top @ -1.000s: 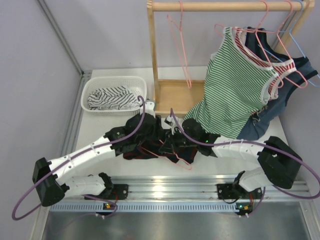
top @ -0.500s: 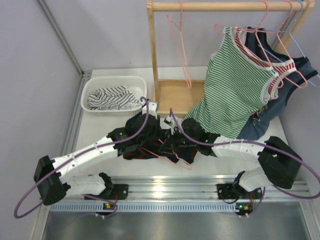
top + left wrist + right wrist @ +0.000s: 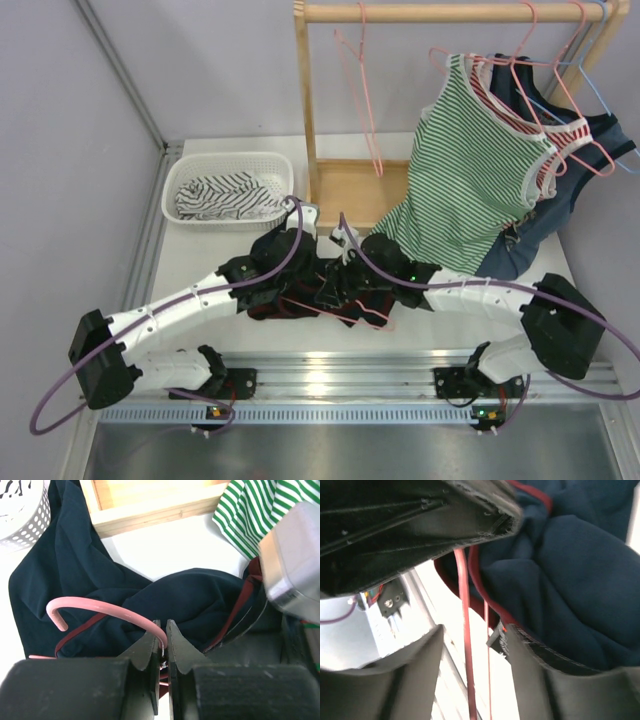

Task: Place the tank top on the hanger

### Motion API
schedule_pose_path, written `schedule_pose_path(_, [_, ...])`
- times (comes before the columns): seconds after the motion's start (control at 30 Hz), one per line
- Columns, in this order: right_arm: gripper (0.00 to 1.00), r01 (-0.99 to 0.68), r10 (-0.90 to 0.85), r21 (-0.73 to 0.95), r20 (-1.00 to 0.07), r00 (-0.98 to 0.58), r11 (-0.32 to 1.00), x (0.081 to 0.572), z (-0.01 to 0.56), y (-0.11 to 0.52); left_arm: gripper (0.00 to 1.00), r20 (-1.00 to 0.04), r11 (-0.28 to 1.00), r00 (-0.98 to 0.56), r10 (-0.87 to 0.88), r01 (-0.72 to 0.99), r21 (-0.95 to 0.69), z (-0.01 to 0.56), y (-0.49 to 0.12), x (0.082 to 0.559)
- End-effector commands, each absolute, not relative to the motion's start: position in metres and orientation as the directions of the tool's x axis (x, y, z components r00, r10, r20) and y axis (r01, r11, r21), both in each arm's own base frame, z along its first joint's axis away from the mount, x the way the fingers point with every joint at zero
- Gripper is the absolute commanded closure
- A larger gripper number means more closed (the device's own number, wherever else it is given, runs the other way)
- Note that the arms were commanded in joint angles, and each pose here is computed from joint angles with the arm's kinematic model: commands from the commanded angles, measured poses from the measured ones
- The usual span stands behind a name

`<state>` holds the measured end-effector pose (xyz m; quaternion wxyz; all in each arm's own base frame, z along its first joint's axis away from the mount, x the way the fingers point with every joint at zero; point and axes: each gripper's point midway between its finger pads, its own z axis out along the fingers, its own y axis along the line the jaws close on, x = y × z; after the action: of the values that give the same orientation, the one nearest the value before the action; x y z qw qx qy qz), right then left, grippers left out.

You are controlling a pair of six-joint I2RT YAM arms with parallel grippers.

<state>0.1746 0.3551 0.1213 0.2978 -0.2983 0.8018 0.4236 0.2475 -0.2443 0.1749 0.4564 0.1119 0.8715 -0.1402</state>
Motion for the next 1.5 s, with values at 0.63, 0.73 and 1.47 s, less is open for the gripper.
schedule_pose_path(0.63, [0.64,-0.235,-0.018,0.233,-0.671,-0.741,0.944,0.206,0.126,0.215,1.0,-0.877,0.932,-0.48,0.012,0.323,-0.164,0.202,-0.25,0.259])
schedule_pose_path(0.73, [0.66,-0.214,-0.025,0.204,-0.666,-0.745,0.955,0.21,0.121,0.213,1.0,-0.879,0.931,-0.476,0.007,0.323,-0.168,0.204,-0.25,0.259])
schedule_pose_path(1.47, [0.61,-0.179,-0.071,0.101,-0.652,-0.755,0.979,0.231,0.112,0.221,1.0,-0.881,0.932,-0.474,0.012,0.325,-0.162,0.203,-0.25,0.26])
